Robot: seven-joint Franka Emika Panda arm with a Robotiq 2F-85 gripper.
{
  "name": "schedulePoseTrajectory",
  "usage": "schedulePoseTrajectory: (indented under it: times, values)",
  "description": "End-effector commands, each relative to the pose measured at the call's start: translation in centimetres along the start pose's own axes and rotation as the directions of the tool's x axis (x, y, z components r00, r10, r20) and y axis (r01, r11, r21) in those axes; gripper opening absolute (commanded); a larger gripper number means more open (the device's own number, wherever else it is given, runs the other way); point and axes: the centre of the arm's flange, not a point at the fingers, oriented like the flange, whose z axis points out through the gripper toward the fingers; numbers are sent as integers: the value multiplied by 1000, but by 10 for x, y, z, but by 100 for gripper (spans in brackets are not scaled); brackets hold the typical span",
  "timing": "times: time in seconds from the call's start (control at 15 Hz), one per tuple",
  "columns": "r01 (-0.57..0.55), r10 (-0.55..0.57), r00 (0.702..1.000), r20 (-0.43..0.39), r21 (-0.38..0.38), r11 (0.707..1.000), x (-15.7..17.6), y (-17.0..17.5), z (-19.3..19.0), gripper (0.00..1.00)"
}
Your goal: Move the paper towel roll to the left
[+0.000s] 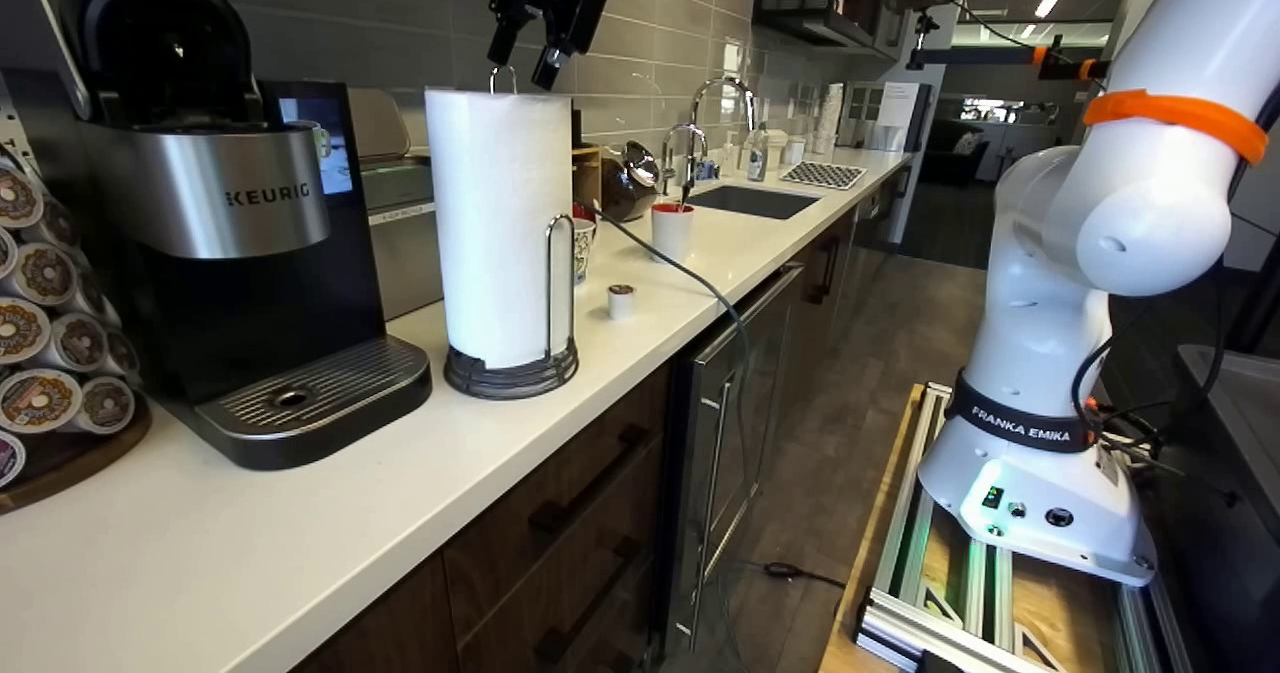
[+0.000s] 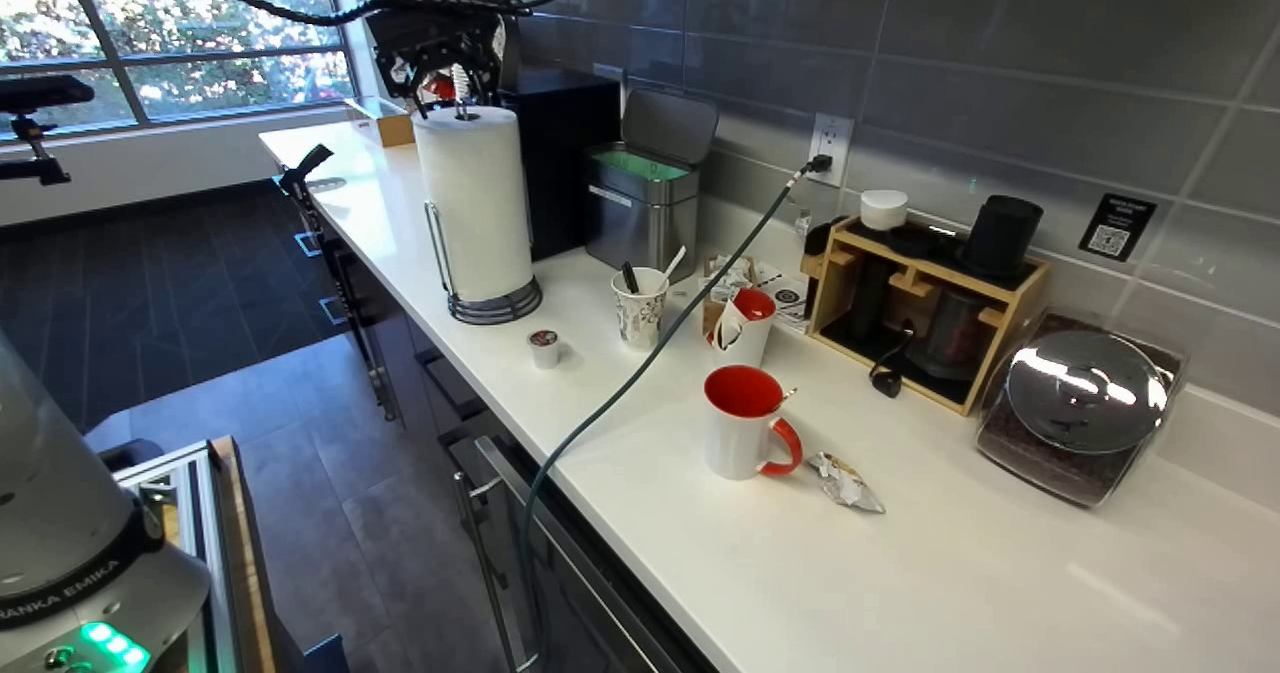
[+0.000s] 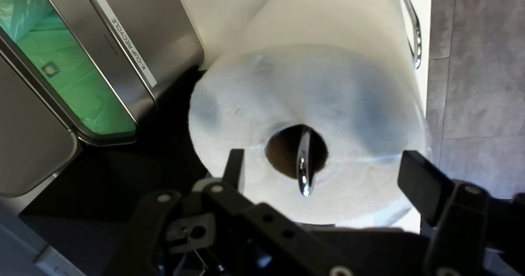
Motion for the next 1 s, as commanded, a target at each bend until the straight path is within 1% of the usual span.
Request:
schedulePoseTrajectory:
  times: [0.0,0.13,0.2,0.27,0.4,0.53,0.6,0.73,0.8,0.87,0.93]
  values:
    - [-11,11,1000,5,-4,1000,13,2,-2,84]
    - [-18,18,1000,2,-9,1000,18,2,-3,63]
    - [-20,20,1000,4,-10,1000,20,3,-3,58]
    - [-20,20,1000,4,-7,1000,22,3,-3,51]
    - [-25,25,1000,13,-5,1000,26,3,-1,34]
    - [-28,28,999,27,-6,1000,28,4,2,19]
    - [-34,34,999,35,-9,999,29,6,4,11]
    - [-45,46,998,48,-15,999,28,9,3,3]
    - [-51,52,997,52,-19,999,28,10,2,5]
    - [-54,55,997,62,-16,998,26,11,1,13]
    - [-58,58,995,75,-8,998,23,10,0,18]
